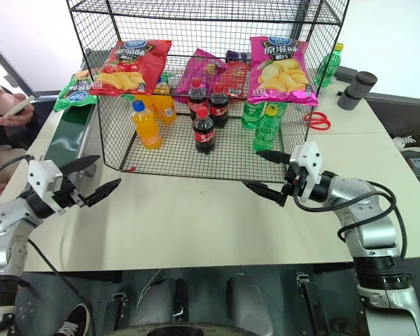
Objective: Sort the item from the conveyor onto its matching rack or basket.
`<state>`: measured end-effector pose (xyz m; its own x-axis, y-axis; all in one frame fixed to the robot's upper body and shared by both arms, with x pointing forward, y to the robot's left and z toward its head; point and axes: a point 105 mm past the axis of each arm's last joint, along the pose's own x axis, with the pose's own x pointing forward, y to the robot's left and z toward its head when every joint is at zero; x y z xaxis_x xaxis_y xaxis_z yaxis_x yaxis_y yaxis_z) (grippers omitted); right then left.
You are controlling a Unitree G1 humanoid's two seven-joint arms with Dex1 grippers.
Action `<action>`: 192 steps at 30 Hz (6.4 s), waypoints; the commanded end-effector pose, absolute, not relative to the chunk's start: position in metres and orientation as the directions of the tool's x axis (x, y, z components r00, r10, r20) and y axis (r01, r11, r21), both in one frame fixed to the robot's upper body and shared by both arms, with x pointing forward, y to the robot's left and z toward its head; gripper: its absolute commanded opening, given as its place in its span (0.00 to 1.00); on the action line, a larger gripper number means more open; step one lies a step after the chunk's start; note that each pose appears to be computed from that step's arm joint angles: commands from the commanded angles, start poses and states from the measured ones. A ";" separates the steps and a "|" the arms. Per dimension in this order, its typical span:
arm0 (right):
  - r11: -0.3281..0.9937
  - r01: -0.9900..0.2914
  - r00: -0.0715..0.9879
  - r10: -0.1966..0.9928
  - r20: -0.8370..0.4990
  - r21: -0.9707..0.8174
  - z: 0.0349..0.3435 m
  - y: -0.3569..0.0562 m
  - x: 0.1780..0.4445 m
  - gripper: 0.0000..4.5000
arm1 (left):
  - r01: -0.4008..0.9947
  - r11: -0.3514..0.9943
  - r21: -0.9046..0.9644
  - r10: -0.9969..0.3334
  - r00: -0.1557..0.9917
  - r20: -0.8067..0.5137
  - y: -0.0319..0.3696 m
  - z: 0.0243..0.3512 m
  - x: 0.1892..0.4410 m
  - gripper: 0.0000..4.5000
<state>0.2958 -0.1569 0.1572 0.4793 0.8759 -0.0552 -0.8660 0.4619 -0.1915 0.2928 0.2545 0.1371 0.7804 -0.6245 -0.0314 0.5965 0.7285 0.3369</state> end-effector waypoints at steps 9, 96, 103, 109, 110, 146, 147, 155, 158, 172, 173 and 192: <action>0.472 -0.854 0.490 0.871 -0.034 -0.218 0.168 -0.152 0.303 0.98 | 0.546 0.721 0.426 -0.595 0.803 -0.021 0.263 0.144 0.286 1.00; 0.207 -0.940 0.199 0.978 0.056 -0.270 0.161 -0.058 0.299 1.00 | 0.106 0.207 0.973 -0.104 0.991 -0.086 0.341 0.123 0.229 0.71; 0.216 -0.937 0.210 0.976 0.052 -0.274 0.161 -0.058 0.302 1.00 | 0.084 0.224 0.971 -0.101 0.993 -0.063 0.343 0.133 0.231 0.00; 0.242 -0.927 0.240 0.970 0.043 -0.286 0.158 -0.065 0.308 1.00 | -0.018 0.286 0.958 -0.133 0.989 0.058 0.342 0.172 0.232 0.00; 0.246 -0.926 0.244 0.969 0.042 -0.288 0.158 -0.066 0.309 1.00 | -0.029 0.316 0.948 -0.159 0.984 0.083 0.339 0.181 0.231 0.00; 0.052 -0.892 0.102 0.991 0.088 0.449 0.184 -0.124 0.242 1.00 | 0.882 -0.164 -0.441 -0.942 -0.008 0.334 0.152 0.216 0.231 0.00; 0.047 -0.891 0.099 0.991 0.092 0.451 0.185 -0.123 0.240 1.00 | 0.881 -0.168 -0.442 -0.942 -0.011 0.336 0.151 0.216 0.232 0.00; -0.027 -0.850 0.038 0.993 0.111 0.527 0.185 -0.113 0.229 1.00 | 0.879 -0.198 -0.434 -0.945 -0.053 0.323 0.143 0.210 0.236 0.00; -0.050 -0.835 0.015 0.993 0.113 0.547 0.184 -0.108 0.228 1.00 | 0.885 -0.192 -0.424 -0.945 -0.051 0.322 0.143 0.209 0.238 0.00; -0.028 -0.823 0.006 0.998 0.058 0.567 0.175 -0.102 0.233 0.27 | 0.913 -0.126 -0.387 -0.959 -0.013 0.282 0.145 0.201 0.243 0.00; -0.028 -0.824 0.007 0.998 0.058 0.566 0.175 -0.102 0.233 0.18 | 0.915 -0.123 -0.384 -0.960 -0.011 0.280 0.145 0.200 0.243 0.00; 0.252 -0.954 0.246 0.968 -0.056 0.162 0.191 -0.124 0.271 0.00 | 0.889 0.197 -0.414 -0.945 0.285 0.162 0.190 0.174 0.252 0.99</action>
